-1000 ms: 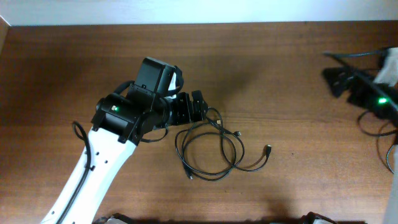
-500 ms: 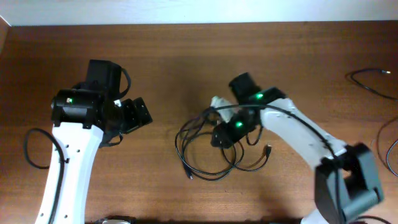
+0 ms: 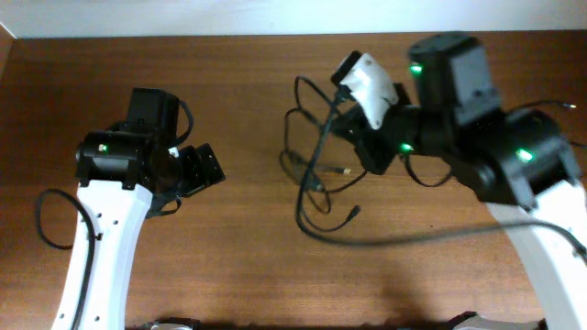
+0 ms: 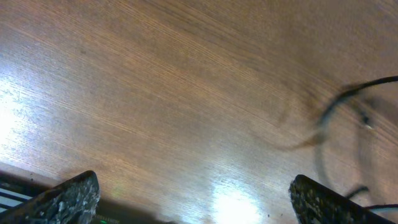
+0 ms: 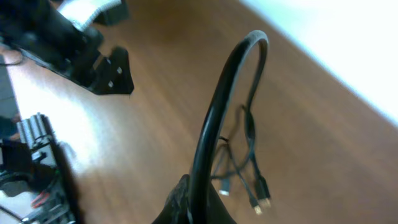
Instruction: Untangle cables
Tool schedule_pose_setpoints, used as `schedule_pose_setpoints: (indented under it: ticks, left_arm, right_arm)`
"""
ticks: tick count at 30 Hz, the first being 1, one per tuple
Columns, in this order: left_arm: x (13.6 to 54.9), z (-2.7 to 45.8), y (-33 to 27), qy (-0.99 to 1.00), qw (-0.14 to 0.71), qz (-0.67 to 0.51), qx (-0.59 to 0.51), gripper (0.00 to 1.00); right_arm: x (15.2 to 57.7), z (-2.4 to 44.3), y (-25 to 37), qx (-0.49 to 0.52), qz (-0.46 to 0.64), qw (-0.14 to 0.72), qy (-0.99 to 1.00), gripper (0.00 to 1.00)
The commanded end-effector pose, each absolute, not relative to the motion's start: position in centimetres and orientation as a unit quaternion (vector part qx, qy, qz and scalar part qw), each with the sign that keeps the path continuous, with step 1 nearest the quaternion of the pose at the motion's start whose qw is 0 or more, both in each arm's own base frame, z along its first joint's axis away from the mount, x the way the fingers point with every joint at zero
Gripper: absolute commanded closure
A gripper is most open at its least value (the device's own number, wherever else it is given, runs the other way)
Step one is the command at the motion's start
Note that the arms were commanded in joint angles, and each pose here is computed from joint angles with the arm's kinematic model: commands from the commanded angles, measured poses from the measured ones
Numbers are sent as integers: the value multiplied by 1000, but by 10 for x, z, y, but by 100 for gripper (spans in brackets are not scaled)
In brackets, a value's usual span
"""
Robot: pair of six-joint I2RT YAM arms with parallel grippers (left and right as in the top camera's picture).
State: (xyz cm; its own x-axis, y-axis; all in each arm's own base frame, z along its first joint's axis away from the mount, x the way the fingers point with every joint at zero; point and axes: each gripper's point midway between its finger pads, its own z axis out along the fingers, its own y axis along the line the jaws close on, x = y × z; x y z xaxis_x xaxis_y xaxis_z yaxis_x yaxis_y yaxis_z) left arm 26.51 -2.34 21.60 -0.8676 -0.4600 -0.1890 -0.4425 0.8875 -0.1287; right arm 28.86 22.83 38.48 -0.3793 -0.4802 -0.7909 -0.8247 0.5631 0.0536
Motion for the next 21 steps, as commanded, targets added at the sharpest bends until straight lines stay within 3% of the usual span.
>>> schedule_pose_setpoints:
  ticks: [1, 5, 11, 21]
  left_arm:
    - [267, 217, -20, 964, 110, -35, -241, 1]
    - [267, 217, -20, 964, 110, -35, -241, 1]
    - [267, 217, -20, 964, 110, -35, -241, 1]
    - [289, 224, -17, 957, 158, -40, -240, 1]
  right_arm:
    - [286, 368, 207, -442, 157, 358, 808, 96]
    - [281, 333, 200, -456, 142, 288, 830, 96]
    - [267, 375, 220, -471, 209, 333, 789, 96]
    - [269, 378, 222, -470, 214, 339, 787, 96]
